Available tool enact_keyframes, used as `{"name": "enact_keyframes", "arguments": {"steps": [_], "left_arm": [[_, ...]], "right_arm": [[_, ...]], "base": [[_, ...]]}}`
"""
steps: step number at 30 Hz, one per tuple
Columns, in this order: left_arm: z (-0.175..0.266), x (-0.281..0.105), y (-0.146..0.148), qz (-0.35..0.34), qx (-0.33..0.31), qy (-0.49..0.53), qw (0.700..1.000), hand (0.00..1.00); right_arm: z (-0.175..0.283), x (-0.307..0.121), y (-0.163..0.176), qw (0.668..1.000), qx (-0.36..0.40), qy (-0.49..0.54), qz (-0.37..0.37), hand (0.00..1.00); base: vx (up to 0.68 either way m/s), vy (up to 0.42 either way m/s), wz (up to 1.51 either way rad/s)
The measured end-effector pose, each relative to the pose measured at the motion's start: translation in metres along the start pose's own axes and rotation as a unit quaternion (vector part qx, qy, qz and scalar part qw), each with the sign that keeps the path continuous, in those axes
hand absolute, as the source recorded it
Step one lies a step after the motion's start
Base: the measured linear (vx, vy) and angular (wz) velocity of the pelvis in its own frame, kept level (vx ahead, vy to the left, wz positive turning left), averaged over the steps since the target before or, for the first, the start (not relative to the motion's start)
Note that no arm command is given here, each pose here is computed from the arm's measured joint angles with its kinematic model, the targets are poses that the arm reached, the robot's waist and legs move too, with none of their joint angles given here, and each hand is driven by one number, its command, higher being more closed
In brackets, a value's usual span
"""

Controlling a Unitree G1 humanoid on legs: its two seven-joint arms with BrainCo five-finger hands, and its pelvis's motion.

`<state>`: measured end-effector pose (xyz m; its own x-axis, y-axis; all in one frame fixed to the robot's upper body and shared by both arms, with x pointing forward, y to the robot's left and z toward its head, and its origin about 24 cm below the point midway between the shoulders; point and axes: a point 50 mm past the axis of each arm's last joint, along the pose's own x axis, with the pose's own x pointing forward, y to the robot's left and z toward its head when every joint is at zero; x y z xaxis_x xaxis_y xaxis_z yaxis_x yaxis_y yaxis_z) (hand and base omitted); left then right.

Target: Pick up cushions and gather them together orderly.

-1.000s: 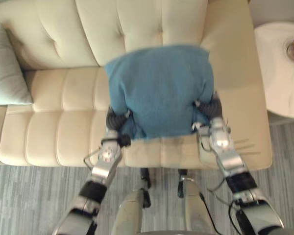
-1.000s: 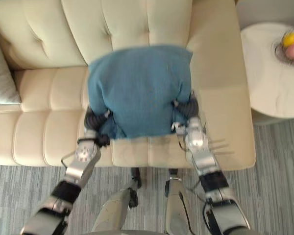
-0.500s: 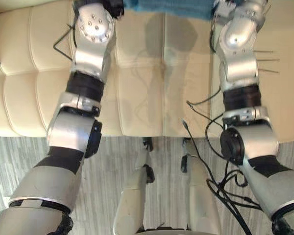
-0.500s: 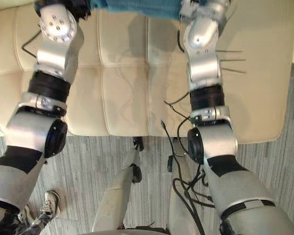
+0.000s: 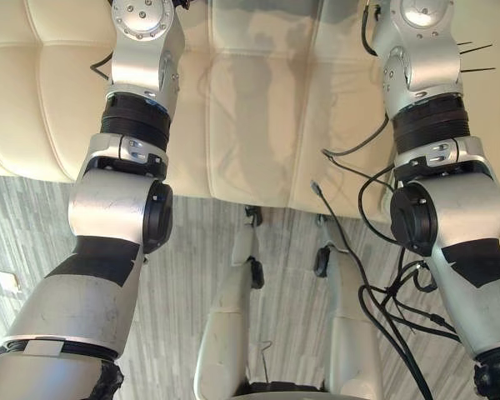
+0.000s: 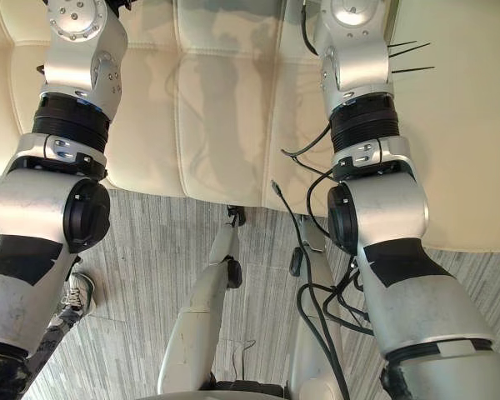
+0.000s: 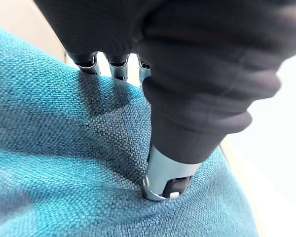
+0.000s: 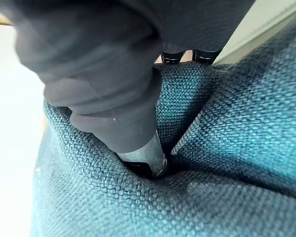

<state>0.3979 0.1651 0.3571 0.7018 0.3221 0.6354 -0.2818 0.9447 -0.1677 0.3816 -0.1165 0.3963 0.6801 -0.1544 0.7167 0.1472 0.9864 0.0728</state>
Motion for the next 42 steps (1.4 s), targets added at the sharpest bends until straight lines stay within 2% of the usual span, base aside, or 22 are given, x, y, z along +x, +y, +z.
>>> {"name": "enact_keyframes", "arguments": {"steps": [2, 6, 11, 15, 18, 22, 27, 29, 30, 32, 33, 36, 42], "left_arm": [[-0.029, -0.014, 0.006, -0.004, 0.012, 0.041, 0.999, 0.00], [-0.047, -0.024, 0.017, 0.009, 0.006, 0.069, 0.998, 0.00], [-0.063, -0.039, 0.034, 0.017, -0.002, 0.077, 0.997, 0.00], [-0.068, -0.051, 0.077, 0.015, 0.047, 0.052, 0.997, 0.00], [-0.065, -0.058, 0.087, 0.010, 0.055, 0.032, 0.998, 0.00], [-0.084, -0.094, 0.102, -0.009, 0.067, 0.047, 0.997, 0.00], [-0.144, -0.180, 0.125, -0.017, 0.080, 0.186, 0.979, 0.00], [-0.169, -0.235, 0.125, -0.034, 0.069, 0.268, 0.960, 0.00], [-0.176, -0.250, 0.124, -0.041, 0.071, 0.292, 0.953, 0.00], [-0.200, -0.315, 0.129, -0.069, 0.079, 0.401, 0.910, 0.00], [-0.204, -0.332, 0.133, -0.074, 0.086, 0.430, 0.896, 0.00], [-0.215, -0.401, 0.162, -0.086, 0.120, 0.546, 0.825, 0.00], [-0.209, -0.463, 0.195, -0.094, 0.155, 0.645, 0.742, 0.00]], "right_arm": [[-0.007, -0.007, 0.000, 1.000, 0.007, 0.001, 0.013, 0.00], [-0.002, -0.013, 0.001, 0.999, 0.001, -0.026, 0.043, 0.00], [-0.010, -0.024, -0.029, 0.998, -0.030, -0.039, 0.040, 0.00], [-0.028, -0.056, -0.067, 0.993, -0.070, -0.056, 0.072, 0.00], [-0.052, -0.076, -0.079, 0.993, -0.079, -0.017, 0.081, 0.00], [-0.088, -0.123, -0.090, 0.991, -0.079, 0.052, 0.099, 0.00], [-0.141, -0.210, -0.098, 0.974, -0.069, 0.186, 0.107, 0.00], [-0.165, -0.264, -0.104, 0.954, -0.073, 0.270, 0.104, 0.00], [-0.171, -0.280, -0.106, 0.947, -0.076, 0.296, 0.103, 0.00], [-0.196, -0.349, -0.118, 0.899, -0.089, 0.417, 0.096, 0.00], [-0.201, -0.366, -0.122, 0.883, -0.096, 0.449, 0.096, 0.00], [-0.212, -0.434, -0.153, 0.807, -0.133, 0.570, 0.078, 0.00], [-0.207, -0.492, -0.188, 0.725, -0.160, 0.669, 0.030, 0.00]], "base": [[-0.03, 0.047, -0.07], [-0.04, 0.009, -0.24], [-0.05, -0.019, -0.07], [-0.05, -0.032, -0.03], [-0.06, -0.047, 0.10], [-0.05, -0.066, 0.14], [0.05, -0.078, 0.06], [0.11, -0.083, 0.11], [0.11, -0.066, 0.11], [0.14, -0.050, 0.10], [0.16, -0.038, 0.04], [0.18, -0.025, -0.08], [0.10, 0.027, -0.10]]}}
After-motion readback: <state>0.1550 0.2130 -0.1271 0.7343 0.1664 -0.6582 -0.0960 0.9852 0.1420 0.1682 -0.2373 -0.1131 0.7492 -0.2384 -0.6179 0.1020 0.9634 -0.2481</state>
